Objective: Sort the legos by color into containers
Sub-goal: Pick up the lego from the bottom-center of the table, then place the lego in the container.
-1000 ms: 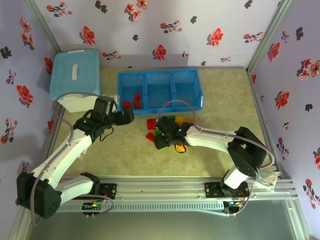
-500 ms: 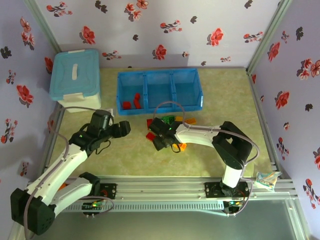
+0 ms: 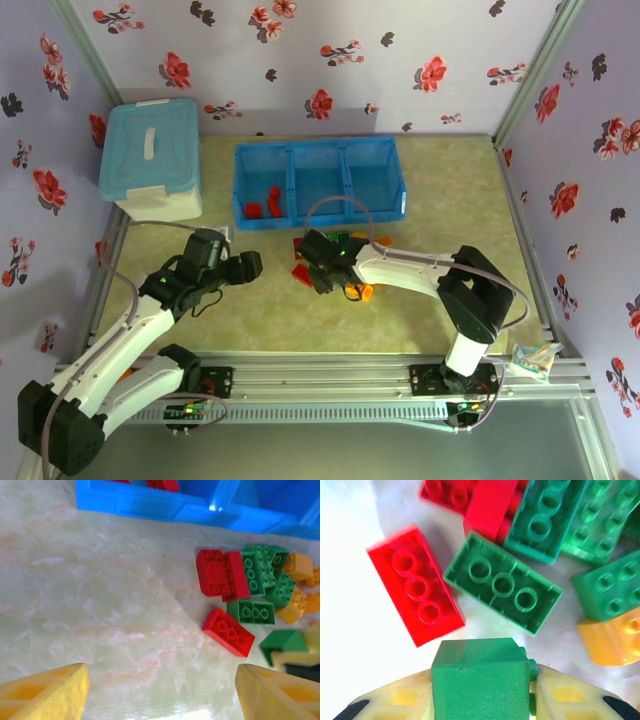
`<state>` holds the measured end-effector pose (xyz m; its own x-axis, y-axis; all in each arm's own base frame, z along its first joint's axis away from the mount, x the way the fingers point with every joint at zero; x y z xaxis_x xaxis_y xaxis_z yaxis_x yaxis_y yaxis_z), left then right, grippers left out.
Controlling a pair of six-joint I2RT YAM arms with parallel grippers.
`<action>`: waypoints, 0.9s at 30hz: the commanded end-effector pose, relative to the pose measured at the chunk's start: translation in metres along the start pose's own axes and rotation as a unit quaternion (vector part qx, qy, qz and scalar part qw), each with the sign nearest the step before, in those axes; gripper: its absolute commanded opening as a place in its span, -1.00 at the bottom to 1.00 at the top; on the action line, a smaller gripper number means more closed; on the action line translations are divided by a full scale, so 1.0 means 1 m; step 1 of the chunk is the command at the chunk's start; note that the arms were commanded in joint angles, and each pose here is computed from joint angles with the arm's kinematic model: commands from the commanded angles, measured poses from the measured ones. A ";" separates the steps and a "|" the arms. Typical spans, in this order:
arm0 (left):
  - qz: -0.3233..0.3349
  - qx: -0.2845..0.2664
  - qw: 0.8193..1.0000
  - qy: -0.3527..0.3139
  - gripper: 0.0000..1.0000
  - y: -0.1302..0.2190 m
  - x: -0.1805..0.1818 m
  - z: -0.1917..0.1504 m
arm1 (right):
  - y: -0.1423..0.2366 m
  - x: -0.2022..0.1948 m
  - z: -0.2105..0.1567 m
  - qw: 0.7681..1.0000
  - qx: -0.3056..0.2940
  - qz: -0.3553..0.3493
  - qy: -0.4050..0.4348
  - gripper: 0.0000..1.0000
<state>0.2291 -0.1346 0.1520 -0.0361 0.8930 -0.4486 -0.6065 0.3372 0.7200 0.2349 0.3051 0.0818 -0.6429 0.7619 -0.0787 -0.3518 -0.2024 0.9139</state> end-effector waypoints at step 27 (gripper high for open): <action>0.005 0.031 0.999 -0.043 0.49 -0.008 -0.008 -0.060 | -0.020 -0.129 0.150 0.995 -0.024 -0.037 -0.090 -0.20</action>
<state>0.1851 -0.1641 0.1158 0.0398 0.9174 -0.3960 -0.5359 0.3541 0.7664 0.4281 0.3010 0.1253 -0.4706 0.8798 -0.0666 -0.4358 -0.1661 0.8846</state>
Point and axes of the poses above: each hand's point on the last joint's axis, 136 mm out from that joint toward the fingers, its own y axis back along the fingers, its own x axis along the line the jaws close on, z = x × y, the point moved 1 cm from there along y, back along the fingers, and after that the axes turned 9 degrees about y, right-handed, at the moved point
